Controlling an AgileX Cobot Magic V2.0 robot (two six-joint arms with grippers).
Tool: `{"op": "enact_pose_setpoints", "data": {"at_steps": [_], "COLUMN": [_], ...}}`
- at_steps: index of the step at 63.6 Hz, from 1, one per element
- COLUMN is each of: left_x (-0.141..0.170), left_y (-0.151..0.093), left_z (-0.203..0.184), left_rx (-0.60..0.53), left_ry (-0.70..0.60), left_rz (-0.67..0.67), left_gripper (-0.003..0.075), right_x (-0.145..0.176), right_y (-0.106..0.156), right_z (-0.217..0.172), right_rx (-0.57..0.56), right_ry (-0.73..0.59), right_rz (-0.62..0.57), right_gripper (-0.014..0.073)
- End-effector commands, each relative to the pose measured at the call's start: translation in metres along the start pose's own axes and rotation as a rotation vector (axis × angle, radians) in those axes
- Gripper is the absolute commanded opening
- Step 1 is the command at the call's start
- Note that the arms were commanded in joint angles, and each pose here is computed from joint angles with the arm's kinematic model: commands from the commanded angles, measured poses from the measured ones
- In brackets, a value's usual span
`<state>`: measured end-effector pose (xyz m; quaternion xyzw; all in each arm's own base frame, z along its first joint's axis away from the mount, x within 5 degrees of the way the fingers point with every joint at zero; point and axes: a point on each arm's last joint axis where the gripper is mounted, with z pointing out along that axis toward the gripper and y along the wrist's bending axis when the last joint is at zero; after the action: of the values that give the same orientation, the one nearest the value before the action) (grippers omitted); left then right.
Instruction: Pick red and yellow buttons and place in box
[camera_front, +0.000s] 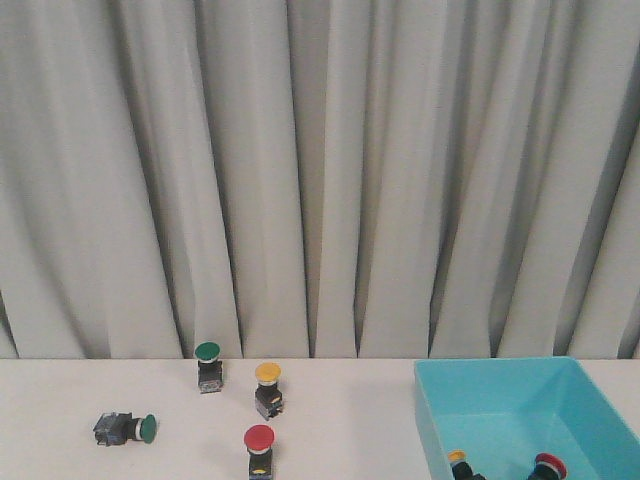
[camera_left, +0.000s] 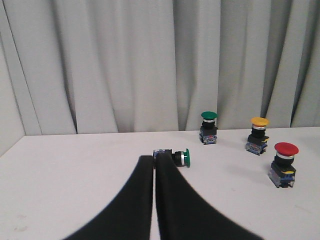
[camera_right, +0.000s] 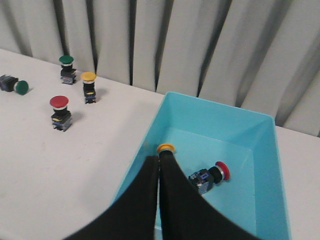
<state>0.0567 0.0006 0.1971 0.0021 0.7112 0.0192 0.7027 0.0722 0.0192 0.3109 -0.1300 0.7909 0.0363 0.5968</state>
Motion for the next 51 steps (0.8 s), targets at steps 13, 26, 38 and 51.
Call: {"op": "enact_pose_setpoints", "data": {"at_steps": [13,26,38,51], "left_x": [-0.003,-0.003,-0.003,-0.003], "left_y": [0.002,0.002,0.002,0.002], "left_z": [-0.001,-0.001,-0.001,-0.001], "left_rx": [-0.021,-0.021,-0.021,-0.021], "left_ry": [-0.068,-0.068,-0.068,-0.068], "left_rz": [-0.009,-0.009,-0.009,-0.009], "left_gripper": [-0.0006,-0.0006,-0.0006,-0.0006], "right_x": [0.072,0.121,0.126,0.125], "right_y": [-0.002,0.0,-0.003,-0.004], "right_z": [0.004,0.017,0.017,0.016], "right_rx": [0.17,0.185,0.24,0.25], "right_ry": [-0.248,-0.178,-0.183,-0.204], "right_rz": [0.084,0.171,0.095,0.097], "right_gripper": [-0.0008,-0.0008,-0.0008,-0.0008]}}
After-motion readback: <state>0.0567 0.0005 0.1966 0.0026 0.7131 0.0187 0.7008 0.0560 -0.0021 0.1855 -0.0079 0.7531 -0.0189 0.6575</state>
